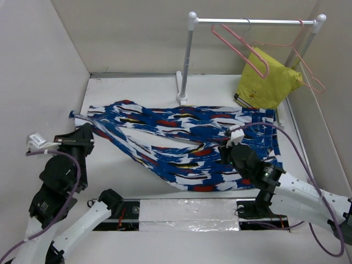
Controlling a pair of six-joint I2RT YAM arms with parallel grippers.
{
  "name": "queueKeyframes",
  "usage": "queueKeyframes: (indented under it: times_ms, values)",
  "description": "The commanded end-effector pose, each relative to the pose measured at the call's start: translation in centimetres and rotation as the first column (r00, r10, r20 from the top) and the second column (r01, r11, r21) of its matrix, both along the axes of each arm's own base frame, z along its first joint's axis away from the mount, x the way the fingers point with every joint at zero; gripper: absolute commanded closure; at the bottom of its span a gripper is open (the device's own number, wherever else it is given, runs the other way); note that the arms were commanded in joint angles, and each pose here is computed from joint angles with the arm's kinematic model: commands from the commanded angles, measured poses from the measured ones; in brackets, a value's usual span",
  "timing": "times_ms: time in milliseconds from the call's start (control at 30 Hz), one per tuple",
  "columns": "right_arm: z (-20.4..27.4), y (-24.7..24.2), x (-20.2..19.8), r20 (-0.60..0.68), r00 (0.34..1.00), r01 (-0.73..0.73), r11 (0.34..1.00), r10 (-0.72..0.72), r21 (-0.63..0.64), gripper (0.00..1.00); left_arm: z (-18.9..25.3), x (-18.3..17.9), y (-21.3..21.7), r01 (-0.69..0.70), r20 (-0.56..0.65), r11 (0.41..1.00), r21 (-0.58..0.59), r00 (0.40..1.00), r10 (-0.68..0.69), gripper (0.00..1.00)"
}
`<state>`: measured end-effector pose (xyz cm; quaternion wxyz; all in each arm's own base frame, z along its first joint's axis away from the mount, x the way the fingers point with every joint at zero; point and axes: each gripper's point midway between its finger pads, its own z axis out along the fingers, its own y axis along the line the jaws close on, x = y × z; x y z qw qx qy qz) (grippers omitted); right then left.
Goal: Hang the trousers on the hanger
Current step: Flatten out the trousers at the center of the board.
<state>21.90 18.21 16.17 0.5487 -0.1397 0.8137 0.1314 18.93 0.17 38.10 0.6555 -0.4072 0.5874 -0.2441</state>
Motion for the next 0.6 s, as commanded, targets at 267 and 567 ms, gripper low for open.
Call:
queueKeyframes:
  times_ms: [267, 567]
  values:
    - [-0.5, -8.8, 3.5, -0.034, 0.93, 0.367, 0.924, -0.366, 0.103, 0.92, -2.2, -1.9, 3.3, -0.09, -0.065, 0.984, 0.154, 0.993, 0.101, 1.0]
    - [-2.2, -17.1, 5.3, -0.065, 0.764, 0.645, 0.759, -0.642, 0.093, 0.26, -5.5, -0.8, 1.8, -0.038, -0.098, 0.978, 0.204, 0.993, 0.059, 1.0]
